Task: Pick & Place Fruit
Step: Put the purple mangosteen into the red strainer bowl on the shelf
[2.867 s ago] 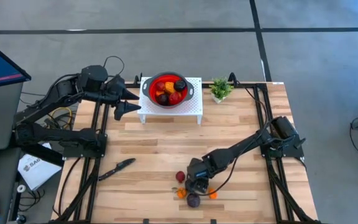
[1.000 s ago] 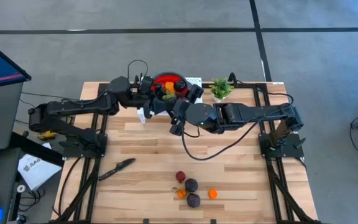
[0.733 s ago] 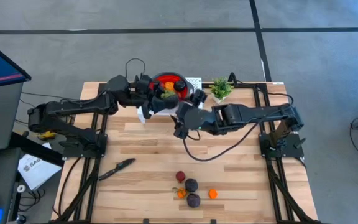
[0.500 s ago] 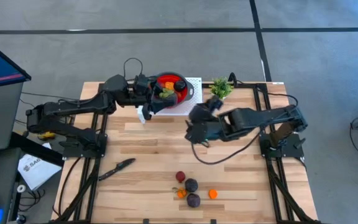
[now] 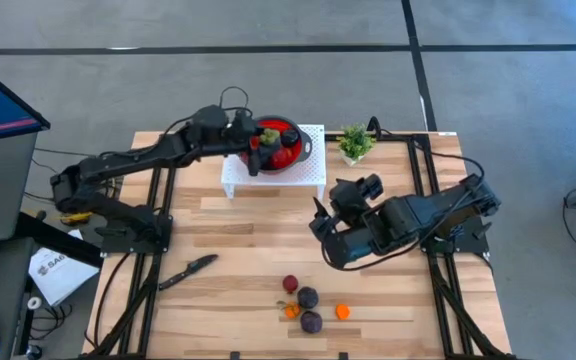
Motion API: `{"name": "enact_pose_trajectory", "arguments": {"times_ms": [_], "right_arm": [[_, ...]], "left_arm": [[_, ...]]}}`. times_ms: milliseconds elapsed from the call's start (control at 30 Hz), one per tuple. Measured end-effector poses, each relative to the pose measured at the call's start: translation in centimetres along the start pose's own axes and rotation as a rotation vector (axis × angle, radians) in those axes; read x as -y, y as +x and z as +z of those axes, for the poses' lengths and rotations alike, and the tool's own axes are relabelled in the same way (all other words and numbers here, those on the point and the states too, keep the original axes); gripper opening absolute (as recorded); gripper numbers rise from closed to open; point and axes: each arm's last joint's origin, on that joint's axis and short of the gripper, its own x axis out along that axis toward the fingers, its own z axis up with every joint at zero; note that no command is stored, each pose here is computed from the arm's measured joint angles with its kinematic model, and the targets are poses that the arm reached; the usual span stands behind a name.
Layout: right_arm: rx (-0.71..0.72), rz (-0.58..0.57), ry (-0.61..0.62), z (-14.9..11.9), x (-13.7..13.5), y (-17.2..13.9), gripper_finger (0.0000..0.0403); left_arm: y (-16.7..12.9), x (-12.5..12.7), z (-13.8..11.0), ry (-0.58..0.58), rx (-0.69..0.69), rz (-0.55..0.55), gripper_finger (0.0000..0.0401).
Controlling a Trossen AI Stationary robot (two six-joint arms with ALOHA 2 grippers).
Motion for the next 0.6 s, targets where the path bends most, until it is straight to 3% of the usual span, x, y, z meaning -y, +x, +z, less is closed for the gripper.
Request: {"name": "enact_pose_trajectory", "arguments": {"times_ms": [233, 600], "right_arm": [[0.007, 0.009, 0.036, 0.2, -0.1, 0.1, 0.0325], [0.014, 0.016, 0.056, 0.4, -0.2, 0.2, 0.0325]], "left_arm": [[2.7, -1.5, -2.5, 0.069, -0.108, 0.055, 0.0253], [2.7, -3.1, -3.1, 0.041, -0.144, 0.103, 0.0265]]}}
